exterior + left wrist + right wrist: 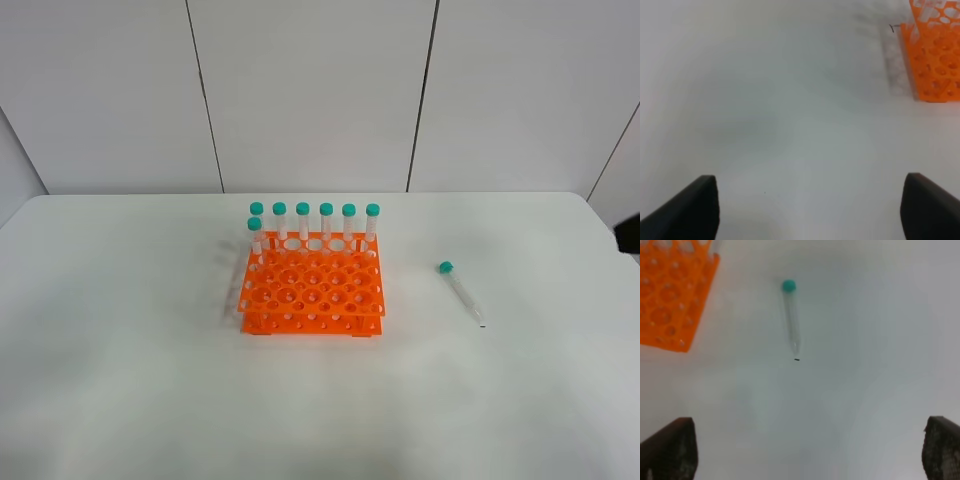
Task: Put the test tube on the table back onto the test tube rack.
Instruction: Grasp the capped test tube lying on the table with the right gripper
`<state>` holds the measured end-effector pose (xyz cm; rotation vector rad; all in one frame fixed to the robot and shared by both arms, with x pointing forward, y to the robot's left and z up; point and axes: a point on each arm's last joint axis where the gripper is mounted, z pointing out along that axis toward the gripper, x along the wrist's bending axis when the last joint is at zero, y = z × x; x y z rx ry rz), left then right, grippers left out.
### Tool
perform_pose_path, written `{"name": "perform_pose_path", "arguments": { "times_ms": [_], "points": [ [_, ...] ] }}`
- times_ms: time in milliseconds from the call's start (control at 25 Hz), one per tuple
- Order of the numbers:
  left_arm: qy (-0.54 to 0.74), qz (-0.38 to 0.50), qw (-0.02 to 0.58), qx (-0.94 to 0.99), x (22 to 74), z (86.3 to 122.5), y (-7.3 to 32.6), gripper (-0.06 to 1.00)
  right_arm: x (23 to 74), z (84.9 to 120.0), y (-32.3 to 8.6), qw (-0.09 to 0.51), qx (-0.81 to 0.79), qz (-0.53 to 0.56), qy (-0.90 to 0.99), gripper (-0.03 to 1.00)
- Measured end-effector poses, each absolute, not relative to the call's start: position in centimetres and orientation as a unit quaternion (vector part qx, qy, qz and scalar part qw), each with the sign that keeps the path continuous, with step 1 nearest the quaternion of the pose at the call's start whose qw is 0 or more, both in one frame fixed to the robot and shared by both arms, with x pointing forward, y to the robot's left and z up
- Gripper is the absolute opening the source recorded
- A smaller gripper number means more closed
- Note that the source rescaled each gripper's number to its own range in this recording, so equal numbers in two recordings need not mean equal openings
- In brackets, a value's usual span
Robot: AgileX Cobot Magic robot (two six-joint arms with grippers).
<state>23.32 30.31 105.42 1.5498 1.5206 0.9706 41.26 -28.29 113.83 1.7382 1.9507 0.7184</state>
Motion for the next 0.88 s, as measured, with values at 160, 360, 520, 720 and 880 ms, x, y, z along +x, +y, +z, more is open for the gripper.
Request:
{"name": "perform_pose_path", "arguments": {
  "times_ms": [160,360,520,720,880],
  "points": [
    [0.593,0.379,0.372,0.605,23.3,105.4,30.3,1.0,49.2,111.4,-27.8,0.156,0.642,0.199,0.724,1.0],
    [0.593,0.379,0.372,0.605,23.3,105.4,30.3,1.0,56.8,106.4,-27.4,0.102,0.652,0.138,0.739,1.0],
    [0.593,0.379,0.372,0.605,23.3,105.4,30.3,1.0,60.2,102.6,-26.2,0.072,0.628,0.108,0.768,1.0],
    [0.593,0.379,0.372,0.605,23.3,105.4,30.3,1.0,61.3,99.8,-25.4,0.053,0.622,0.095,0.775,1.0],
    [0.593,0.379,0.372,0.605,23.3,105.4,30.3,1.0,61.8,97.7,-25.3,0.033,0.625,0.077,0.776,1.0]
  ]
}}
